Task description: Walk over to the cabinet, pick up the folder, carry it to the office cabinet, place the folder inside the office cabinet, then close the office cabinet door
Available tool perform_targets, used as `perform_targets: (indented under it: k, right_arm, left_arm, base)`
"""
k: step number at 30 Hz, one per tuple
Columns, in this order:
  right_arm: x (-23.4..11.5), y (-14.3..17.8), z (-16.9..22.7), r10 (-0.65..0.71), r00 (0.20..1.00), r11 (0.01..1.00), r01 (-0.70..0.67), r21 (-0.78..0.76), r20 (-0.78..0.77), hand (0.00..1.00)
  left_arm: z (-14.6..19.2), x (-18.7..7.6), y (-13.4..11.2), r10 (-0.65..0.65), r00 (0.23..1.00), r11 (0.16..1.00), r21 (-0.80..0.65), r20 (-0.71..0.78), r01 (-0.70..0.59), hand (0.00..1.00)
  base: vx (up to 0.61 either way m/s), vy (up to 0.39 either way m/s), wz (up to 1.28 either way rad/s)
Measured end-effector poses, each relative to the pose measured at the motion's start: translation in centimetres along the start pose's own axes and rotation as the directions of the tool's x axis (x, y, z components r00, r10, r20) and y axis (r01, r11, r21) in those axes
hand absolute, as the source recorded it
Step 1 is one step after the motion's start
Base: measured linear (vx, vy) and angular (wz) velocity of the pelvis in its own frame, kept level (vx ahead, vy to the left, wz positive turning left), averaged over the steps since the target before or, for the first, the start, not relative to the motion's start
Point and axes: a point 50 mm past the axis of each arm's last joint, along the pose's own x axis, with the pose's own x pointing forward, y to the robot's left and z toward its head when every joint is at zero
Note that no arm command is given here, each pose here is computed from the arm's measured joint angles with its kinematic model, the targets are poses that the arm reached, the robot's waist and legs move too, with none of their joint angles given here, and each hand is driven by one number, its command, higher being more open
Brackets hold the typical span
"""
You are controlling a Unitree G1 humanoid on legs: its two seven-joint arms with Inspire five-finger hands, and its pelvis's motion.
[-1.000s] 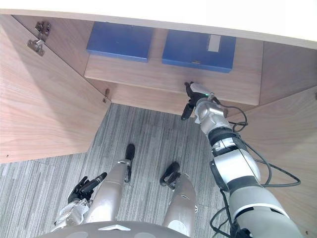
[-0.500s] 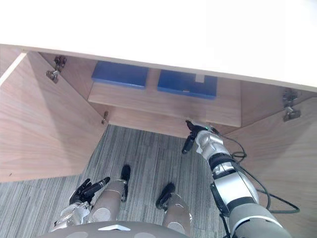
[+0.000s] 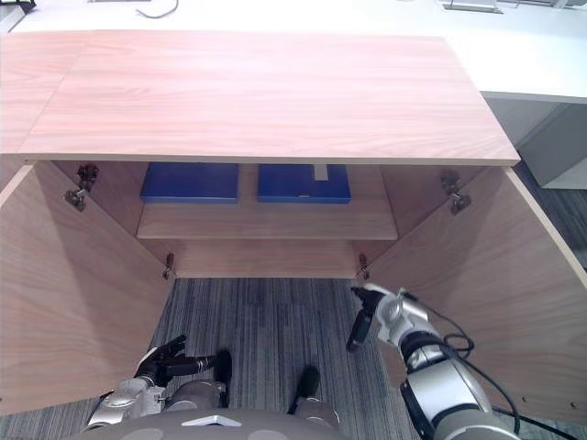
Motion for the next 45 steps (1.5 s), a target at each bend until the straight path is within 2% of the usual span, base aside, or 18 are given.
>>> perform_targets:
  k: [4,7,8,10,11,13,14,16,17,19,21,23,26,33,37,39,42,45]
  right_arm:
    - [0.4,4.5,0.1,0.089,0.995,0.99,-0.092,0.104,0.034,1.0]
    - [0.6,8.7,0.0,0.065,0.998,0.897,-0.065,0.437,0.015,1.0]
    - [0.6,9.4,0.0,0.062,0.998,0.867,-0.057,0.494,0.006,1.0]
    - [0.3,12.3,-0.2,0.053,0.997,0.69,0.008,0.724,-0.061,1.0]
    - [0.2,13.1,-0.4,0.054,0.995,0.63,0.032,0.776,-0.085,1.0]
    - [-0.6,16.1,-1.4,0.079,0.975,0.37,0.165,0.914,-0.208,1.0]
    - [-0.9,16.8,-1.7,0.092,0.965,0.305,0.208,0.929,-0.246,1.0]
    - [-2.1,20.0,-2.6,0.177,0.922,0.057,0.34,0.939,-0.345,1.0]
    - [-2.3,20.4,-2.8,0.197,0.912,-0.023,0.371,0.928,-0.36,1.0]
    - [-3.2,22.1,-3.6,0.25,0.883,-0.256,0.456,0.852,-0.397,1.0]
    - [-3.8,23.3,-4.2,0.292,0.867,-0.363,0.492,0.792,-0.404,1.0]
    - [-4.2,24.0,-4.4,0.318,0.859,-0.398,0.505,0.766,-0.401,1.0]
    - [-4.5,24.4,-4.7,0.328,0.855,-0.384,0.51,0.77,-0.402,1.0]
    - [-3.7,22.8,-4.6,0.257,0.885,-0.19,0.439,0.878,-0.387,1.0]
    - [-3.3,22.2,-4.3,0.235,0.898,-0.182,0.415,0.891,-0.371,1.0]
    - [-2.9,21.4,-3.7,0.208,0.914,-0.176,0.385,0.906,-0.348,1.0]
    - [-2.7,20.5,-4.2,0.18,0.916,-0.171,0.388,0.906,-0.358,1.0]
    - [-2.9,21.3,-3.9,0.205,0.912,-0.2,0.393,0.897,-0.354,1.0]
  left_arm:
    - [-0.5,0.0,-0.1,0.001,1.0,0.999,0.043,-0.024,0.0,1.0]
    - [-1.3,-0.2,-0.1,0.021,0.999,0.998,0.055,-0.049,-0.018,1.0]
    - [-1.4,-0.3,0.0,0.027,0.998,0.998,0.061,-0.055,-0.024,1.0]
    - [-1.8,-0.4,0.1,0.063,0.996,0.996,0.062,-0.069,-0.059,1.0]
    - [-1.9,-0.4,0.0,0.073,0.995,0.996,0.053,-0.071,-0.069,1.0]
    - [-2.4,-0.4,-0.3,0.111,0.99,0.994,0.021,-0.086,-0.11,1.0]
    - [-2.5,-0.4,-0.4,0.118,0.989,0.993,0.019,-0.091,-0.117,1.0]
    - [-2.8,-0.4,-0.9,0.141,0.985,0.99,0.011,-0.103,-0.141,1.0]
    - [-2.9,-0.4,-1.0,0.145,0.983,0.989,0.001,-0.108,-0.146,1.0]
    - [-3.3,-0.4,-1.5,0.145,0.981,0.989,-0.013,-0.125,-0.148,1.0]
    - [-3.4,-0.4,-1.6,0.138,0.982,0.99,-0.01,-0.128,-0.14,1.0]
    - [-3.7,-0.4,-1.8,0.132,0.981,0.991,-0.01,-0.139,-0.135,1.0]
    - [-3.9,-0.5,-1.8,0.125,0.981,0.992,0.003,-0.15,-0.126,1.0]
    - [-4.1,-0.6,-1.5,0.129,0.979,0.992,0.016,-0.155,-0.128,1.0]
    - [-3.8,-0.5,-1.4,0.135,0.981,0.991,0.002,-0.138,-0.136,1.0]
    - [-3.5,-0.5,-1.1,0.148,0.981,0.987,-0.038,-0.126,-0.154,1.0]
    - [-3.6,-0.4,-2.2,0.159,0.978,0.972,-0.155,-0.135,-0.179,1.0]
    - [-4.1,-0.6,-1.5,0.197,0.967,0.94,-0.248,-0.162,-0.233,1.0]
  base:
    - [0.06,0.01,-0.09]
    - [0.06,0.009,-0.18]
    - [0.05,0.008,-0.12]
    - [0.04,0.004,-0.14]
    - [0.03,0.014,-0.24]
    - [0.03,0.018,-0.22]
    - [0.04,0.015,-0.1]
    - [0.04,0.01,-0.11]
    - [0.01,0.004,-0.2]
    - [-0.02,0.003,-0.26]
    - [-0.02,-0.007,-0.22]
    - [-0.04,-0.012,-0.19]
    - [-0.05,-0.01,-0.15]
    - [0.0,-0.012,-0.14]
    - [0.01,-0.016,-0.32]
    - [-0.02,-0.023,-0.63]
    - [-0.07,0.085,-1.0]
    - [-0.05,0.136,-0.66]
